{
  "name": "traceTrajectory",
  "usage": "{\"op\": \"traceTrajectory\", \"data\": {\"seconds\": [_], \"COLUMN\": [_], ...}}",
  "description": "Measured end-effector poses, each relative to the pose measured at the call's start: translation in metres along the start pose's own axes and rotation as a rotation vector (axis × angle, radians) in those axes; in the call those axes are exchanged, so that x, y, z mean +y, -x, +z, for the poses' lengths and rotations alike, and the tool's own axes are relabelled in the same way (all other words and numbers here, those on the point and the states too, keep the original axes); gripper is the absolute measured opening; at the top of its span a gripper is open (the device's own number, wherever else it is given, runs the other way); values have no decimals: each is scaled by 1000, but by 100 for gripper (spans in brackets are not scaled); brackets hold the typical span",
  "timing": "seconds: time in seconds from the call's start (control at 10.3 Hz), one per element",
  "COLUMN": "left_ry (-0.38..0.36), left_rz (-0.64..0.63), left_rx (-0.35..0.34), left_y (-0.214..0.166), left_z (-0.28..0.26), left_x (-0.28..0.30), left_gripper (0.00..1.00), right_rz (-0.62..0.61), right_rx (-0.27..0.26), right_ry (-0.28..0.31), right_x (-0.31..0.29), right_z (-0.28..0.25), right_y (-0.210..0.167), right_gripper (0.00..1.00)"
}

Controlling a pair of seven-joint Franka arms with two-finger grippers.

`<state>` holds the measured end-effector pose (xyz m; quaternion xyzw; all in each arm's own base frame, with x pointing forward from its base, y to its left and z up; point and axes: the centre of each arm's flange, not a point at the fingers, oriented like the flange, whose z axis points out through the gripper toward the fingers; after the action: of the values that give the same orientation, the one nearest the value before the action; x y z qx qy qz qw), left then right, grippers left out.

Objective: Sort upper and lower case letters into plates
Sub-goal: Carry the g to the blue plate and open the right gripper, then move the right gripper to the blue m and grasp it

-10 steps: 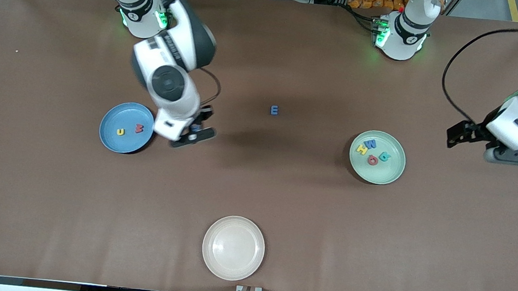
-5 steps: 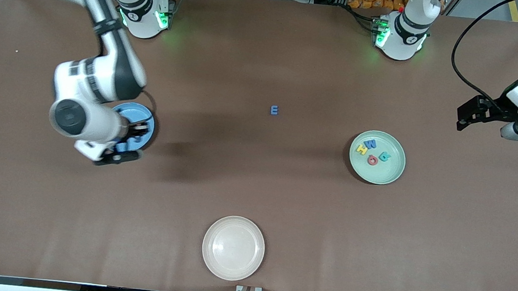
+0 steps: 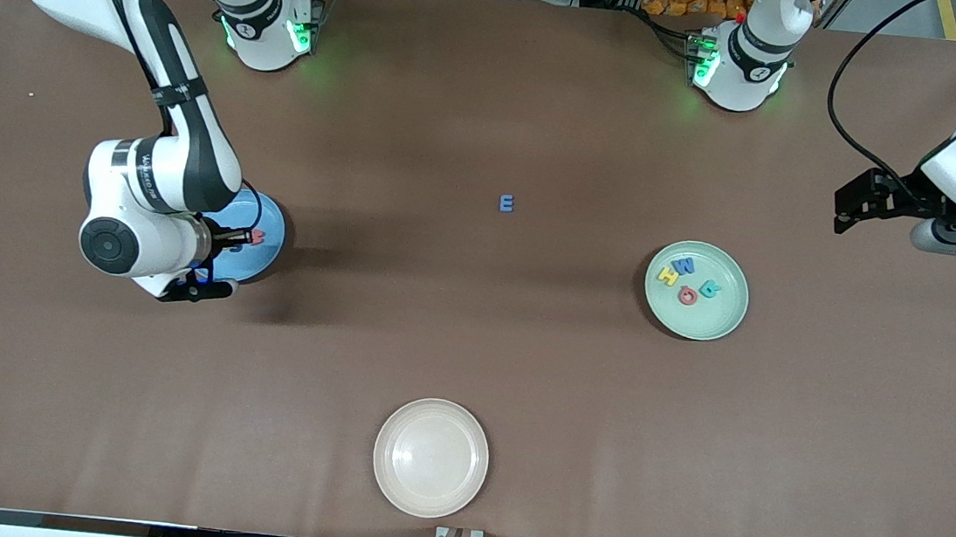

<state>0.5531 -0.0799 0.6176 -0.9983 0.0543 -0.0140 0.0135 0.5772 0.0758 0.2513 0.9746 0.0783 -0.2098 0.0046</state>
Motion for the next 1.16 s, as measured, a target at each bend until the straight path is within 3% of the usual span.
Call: {"op": "traceTrajectory", "data": {"seconds": [0.1,0.29,0.58,0.77,0.97,1.16], "left_ry": [0,0,-1,0,0,0], "left_rz": [-2,-2,-20,-35,-39,-40], "left_rx": [-4,-9,-15,8,26,29], "left_y": [0,0,-2,-3,-4,-4], "left_z": [0,2,5,-5,-14,-15], "left_x": [-1,-1,-10,-18,-21,-22], "left_gripper": [100,100,100,100,100,100], "right_rz": [4,10,8,34,93,148], "right_rx": [1,24,141,183,224,307], "right_ry": [-1,0,-7,-57,-50,-65], "right_x": [2,5,-2,-53,-138,-225], "right_z": [-1,-14,-79,-104,-104,-103], "right_y": [0,5,30,43,50,64], "right_gripper": [35,61,100,100,100,100]}}
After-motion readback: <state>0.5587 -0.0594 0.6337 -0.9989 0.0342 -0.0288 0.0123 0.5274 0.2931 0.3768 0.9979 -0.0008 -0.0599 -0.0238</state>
